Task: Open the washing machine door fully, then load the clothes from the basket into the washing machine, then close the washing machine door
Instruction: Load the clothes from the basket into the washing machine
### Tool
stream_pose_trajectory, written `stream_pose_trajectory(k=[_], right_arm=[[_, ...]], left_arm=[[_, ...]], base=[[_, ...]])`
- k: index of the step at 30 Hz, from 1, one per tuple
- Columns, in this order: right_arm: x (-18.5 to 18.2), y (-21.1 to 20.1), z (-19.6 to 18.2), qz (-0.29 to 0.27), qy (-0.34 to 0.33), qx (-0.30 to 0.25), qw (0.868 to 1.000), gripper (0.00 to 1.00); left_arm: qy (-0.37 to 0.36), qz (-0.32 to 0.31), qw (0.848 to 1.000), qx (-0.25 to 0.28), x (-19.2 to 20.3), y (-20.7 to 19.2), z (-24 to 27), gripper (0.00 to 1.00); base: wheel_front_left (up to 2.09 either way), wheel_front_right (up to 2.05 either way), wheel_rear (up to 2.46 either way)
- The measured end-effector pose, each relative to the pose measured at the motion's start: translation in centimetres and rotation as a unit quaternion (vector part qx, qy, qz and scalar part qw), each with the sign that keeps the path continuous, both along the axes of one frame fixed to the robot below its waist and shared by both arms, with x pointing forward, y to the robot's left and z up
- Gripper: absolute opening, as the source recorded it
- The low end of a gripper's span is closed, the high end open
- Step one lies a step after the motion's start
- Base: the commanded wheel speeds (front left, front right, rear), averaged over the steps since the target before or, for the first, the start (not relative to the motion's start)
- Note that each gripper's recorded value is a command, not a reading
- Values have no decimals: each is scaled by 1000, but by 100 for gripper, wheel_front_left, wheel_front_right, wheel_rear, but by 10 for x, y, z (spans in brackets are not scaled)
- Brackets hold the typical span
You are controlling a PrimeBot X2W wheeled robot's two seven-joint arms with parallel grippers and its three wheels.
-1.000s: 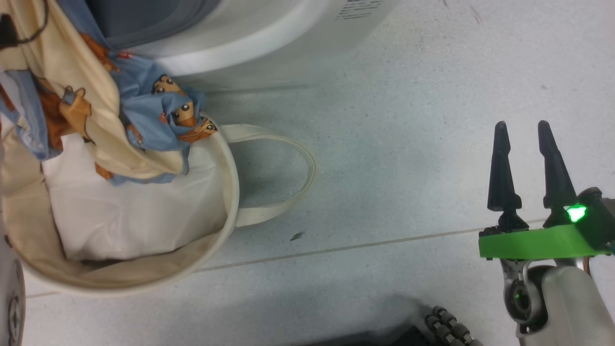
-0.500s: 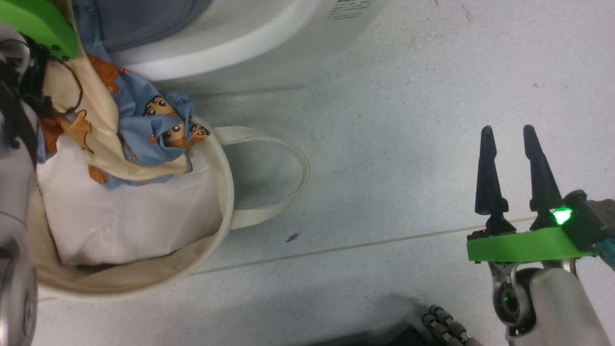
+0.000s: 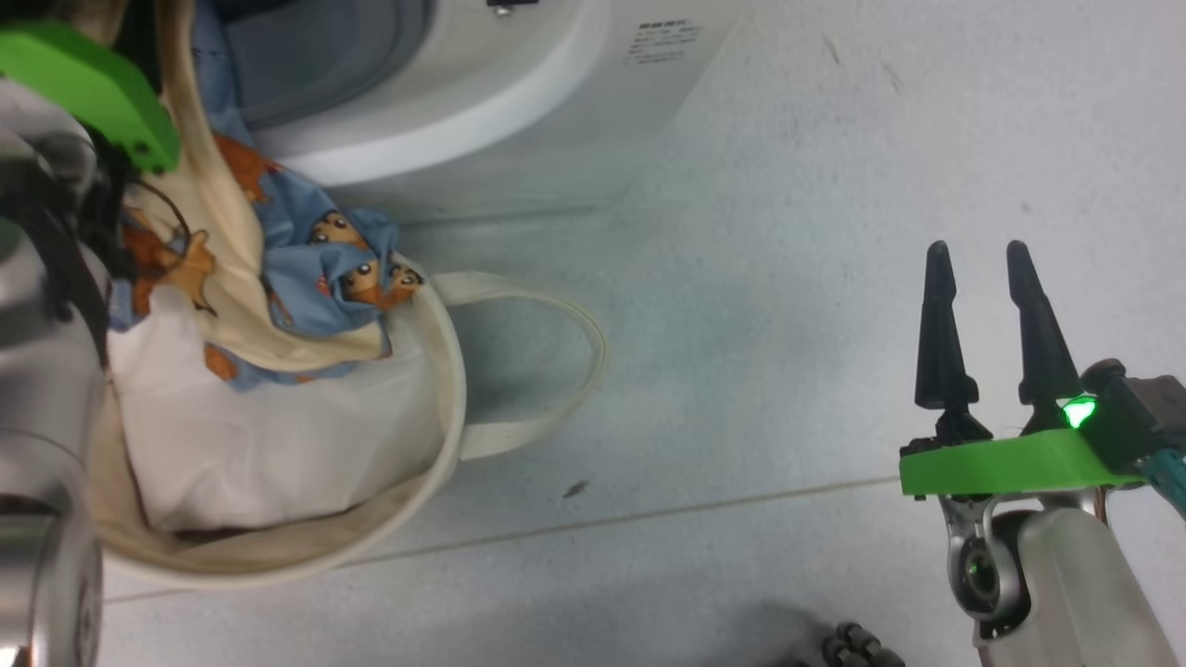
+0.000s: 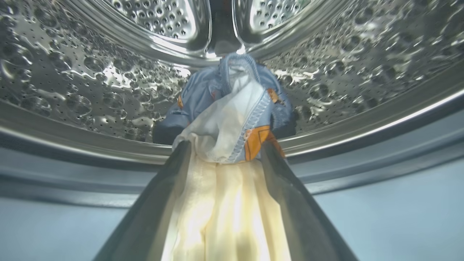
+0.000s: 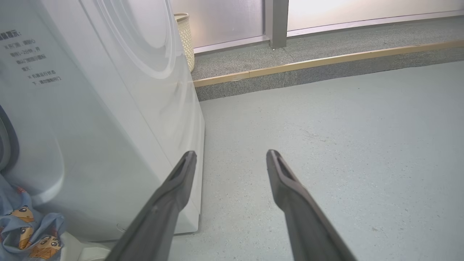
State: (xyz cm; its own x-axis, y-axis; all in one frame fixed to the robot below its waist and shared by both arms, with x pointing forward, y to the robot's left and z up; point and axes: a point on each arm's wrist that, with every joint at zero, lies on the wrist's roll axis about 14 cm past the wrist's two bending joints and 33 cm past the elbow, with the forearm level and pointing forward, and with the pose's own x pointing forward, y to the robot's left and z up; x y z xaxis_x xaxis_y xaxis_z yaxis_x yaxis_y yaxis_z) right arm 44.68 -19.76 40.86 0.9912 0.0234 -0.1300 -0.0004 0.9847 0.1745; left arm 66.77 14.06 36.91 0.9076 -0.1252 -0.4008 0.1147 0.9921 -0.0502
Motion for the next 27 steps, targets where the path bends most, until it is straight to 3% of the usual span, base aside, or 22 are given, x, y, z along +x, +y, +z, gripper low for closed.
stream_pose_trajectory(k=[13,21,27], right_arm=[[0,23,35,38,-37,29,998,100],[-14,42,55,69,-51,50,995,100],[-27,52,64,88,-56,60,993,100]], left_arm=[[-78,-8,996,-44,-59,-4,52,100],[-77,16,995,-64,-134,15,53,100],[-91,23,995,-45,-178,34,63,100]], base=[[0,0,0],[0,0,0],[0,0,0]])
